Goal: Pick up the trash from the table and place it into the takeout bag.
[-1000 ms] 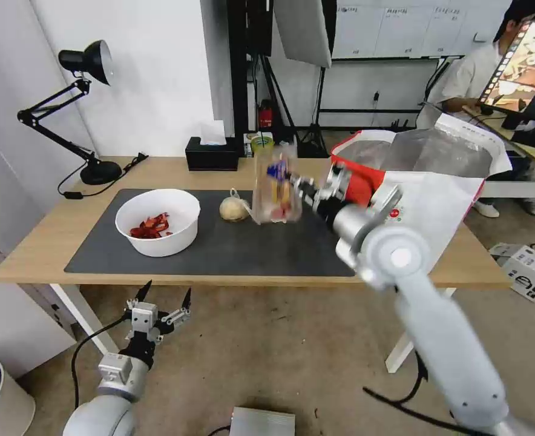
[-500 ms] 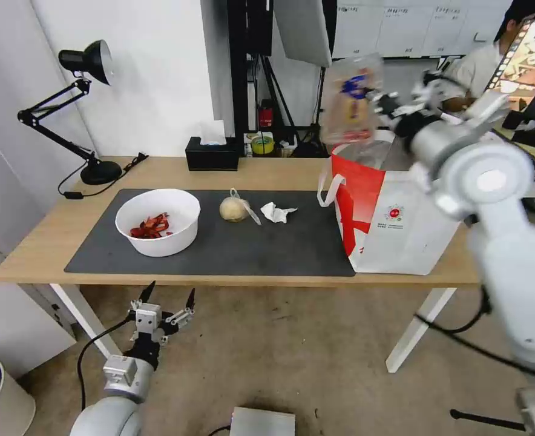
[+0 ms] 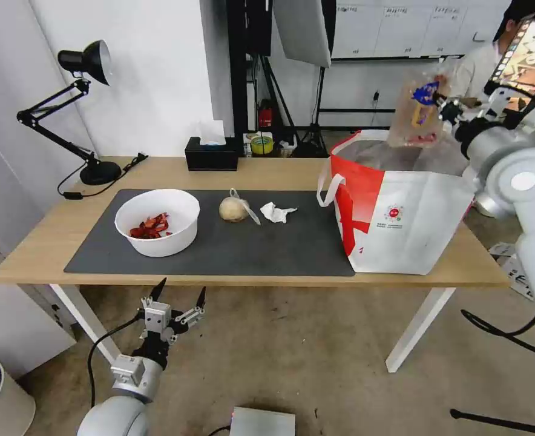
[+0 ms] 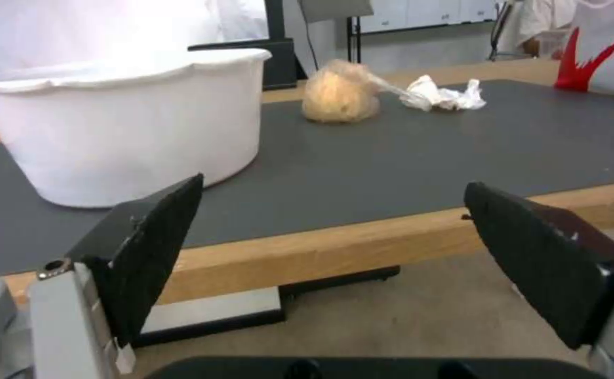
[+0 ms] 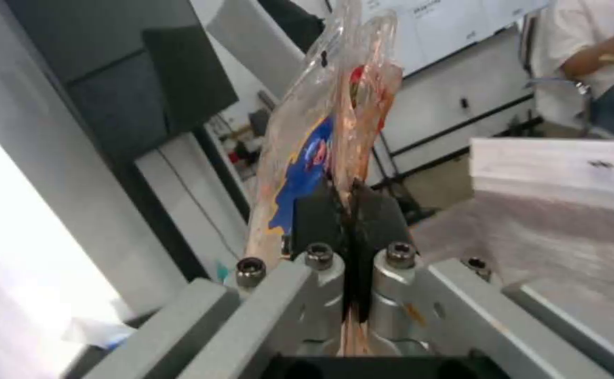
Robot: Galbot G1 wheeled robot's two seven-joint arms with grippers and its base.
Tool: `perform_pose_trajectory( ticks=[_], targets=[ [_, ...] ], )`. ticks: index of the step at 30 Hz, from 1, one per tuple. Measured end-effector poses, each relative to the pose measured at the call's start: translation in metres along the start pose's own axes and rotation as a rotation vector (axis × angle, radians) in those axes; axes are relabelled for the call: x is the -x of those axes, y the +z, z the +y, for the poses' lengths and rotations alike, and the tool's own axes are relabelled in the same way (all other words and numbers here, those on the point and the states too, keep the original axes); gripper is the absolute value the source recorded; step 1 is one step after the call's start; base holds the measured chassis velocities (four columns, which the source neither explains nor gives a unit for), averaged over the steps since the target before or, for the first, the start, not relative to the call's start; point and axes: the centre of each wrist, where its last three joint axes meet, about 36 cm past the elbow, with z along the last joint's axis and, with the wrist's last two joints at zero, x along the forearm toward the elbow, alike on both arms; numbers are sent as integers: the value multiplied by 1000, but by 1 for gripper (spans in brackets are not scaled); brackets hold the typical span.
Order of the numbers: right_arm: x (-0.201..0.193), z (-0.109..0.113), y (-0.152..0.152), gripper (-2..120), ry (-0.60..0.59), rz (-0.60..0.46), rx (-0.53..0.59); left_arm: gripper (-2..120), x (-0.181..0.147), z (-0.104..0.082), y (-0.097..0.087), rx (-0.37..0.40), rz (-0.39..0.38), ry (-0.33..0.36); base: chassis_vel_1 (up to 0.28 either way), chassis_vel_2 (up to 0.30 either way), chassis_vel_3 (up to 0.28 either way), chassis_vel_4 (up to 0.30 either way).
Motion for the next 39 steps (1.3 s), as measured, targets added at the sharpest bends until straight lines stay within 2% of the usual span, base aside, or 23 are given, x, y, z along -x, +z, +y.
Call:
perform_pose_trajectory(
  ticks=[10,16,18,20,21,23,29,31,33,34,35,38,39],
  targets=[
    [-16,-13,35,0,6,15,-155,100,1,1,1,3,0,1,0,0,0,0],
    [-23,-17,44,2,12,28,-184,100,2,1,1,2,-1,2,0,0,0,0],
    [-26,-19,44,11,16,30,-188,100,2,0,2,1,0,3,0,0,0,0],
    [-28,-20,44,15,17,31,-189,100,2,0,2,1,0,3,0,0,0,0],
    [-30,-21,44,21,19,32,-191,100,2,0,2,1,0,4,0,0,0,0],
    [-32,-22,44,24,20,34,-192,100,2,0,2,0,0,4,0,0,0,0],
    [-43,-20,40,50,10,23,-194,100,2,-1,2,0,0,8,0,0,0,0],
    [-46,-17,37,52,-6,15,-195,100,2,-1,2,0,0,8,0,0,0,0],
    [-52,-9,30,59,-49,0,-190,100,2,-1,1,0,-1,8,0,0,0,0],
    [-61,3,22,68,-122,-25,-180,100,3,0,1,1,-3,8,0,0,0,0],
    [-61,3,22,68,-122,-25,-180,100,3,0,1,1,-3,8,0,0,0,0],
    [-85,30,9,83,-309,-90,-185,100,3,0,0,2,-5,6,0,0,0,0],
    [-85,30,9,83,-309,-90,-185,100,3,0,0,2,-5,6,0,0,0,0]
  ],
)
